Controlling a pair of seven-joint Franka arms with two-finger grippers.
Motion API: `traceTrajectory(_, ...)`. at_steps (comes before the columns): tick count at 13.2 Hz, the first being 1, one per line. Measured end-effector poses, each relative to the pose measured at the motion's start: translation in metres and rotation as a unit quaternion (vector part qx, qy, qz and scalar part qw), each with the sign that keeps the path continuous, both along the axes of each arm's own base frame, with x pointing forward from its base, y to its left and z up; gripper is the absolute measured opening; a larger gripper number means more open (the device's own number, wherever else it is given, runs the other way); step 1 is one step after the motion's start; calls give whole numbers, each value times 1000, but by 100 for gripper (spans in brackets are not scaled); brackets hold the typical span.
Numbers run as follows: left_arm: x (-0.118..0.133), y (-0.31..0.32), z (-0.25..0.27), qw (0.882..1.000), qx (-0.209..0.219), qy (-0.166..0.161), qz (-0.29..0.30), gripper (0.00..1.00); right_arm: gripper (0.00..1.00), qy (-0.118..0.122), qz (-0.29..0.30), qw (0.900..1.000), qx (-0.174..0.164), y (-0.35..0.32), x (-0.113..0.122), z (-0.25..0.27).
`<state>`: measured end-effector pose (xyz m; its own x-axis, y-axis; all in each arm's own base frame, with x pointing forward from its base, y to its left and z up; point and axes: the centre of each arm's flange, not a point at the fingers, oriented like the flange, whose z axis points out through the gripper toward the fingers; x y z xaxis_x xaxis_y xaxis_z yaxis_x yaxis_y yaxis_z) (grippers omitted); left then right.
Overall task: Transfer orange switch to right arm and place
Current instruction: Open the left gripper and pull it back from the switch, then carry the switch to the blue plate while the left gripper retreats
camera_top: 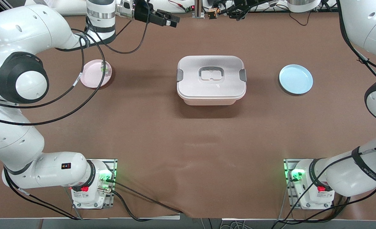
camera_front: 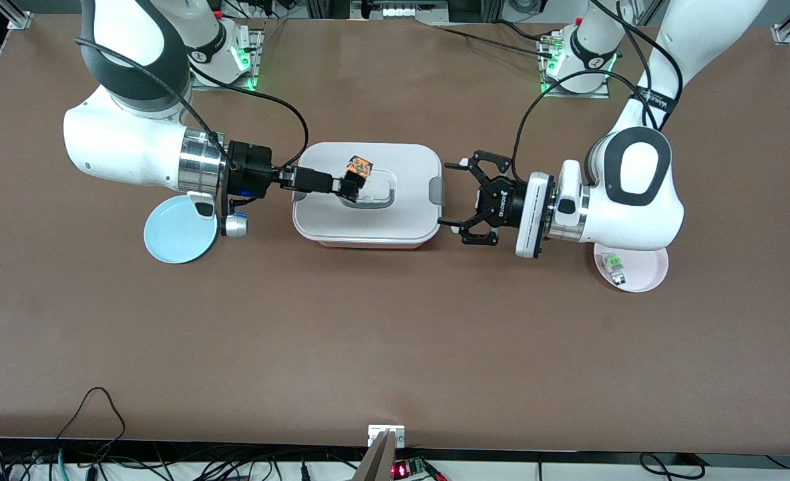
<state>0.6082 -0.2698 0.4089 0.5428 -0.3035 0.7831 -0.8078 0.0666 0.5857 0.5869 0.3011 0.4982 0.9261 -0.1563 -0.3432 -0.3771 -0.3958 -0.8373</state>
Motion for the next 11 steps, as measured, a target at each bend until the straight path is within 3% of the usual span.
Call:
traceTrajectory(7, -10, 12, -22, 985, 157, 59, -42, 100, 40, -41, 33, 993, -104, -53, 10, -36)
traceTrajectory(11, -18, 17, -31, 957, 262, 110, -52, 100, 40, -65, 77, 982, -161, -72, 10, -48)
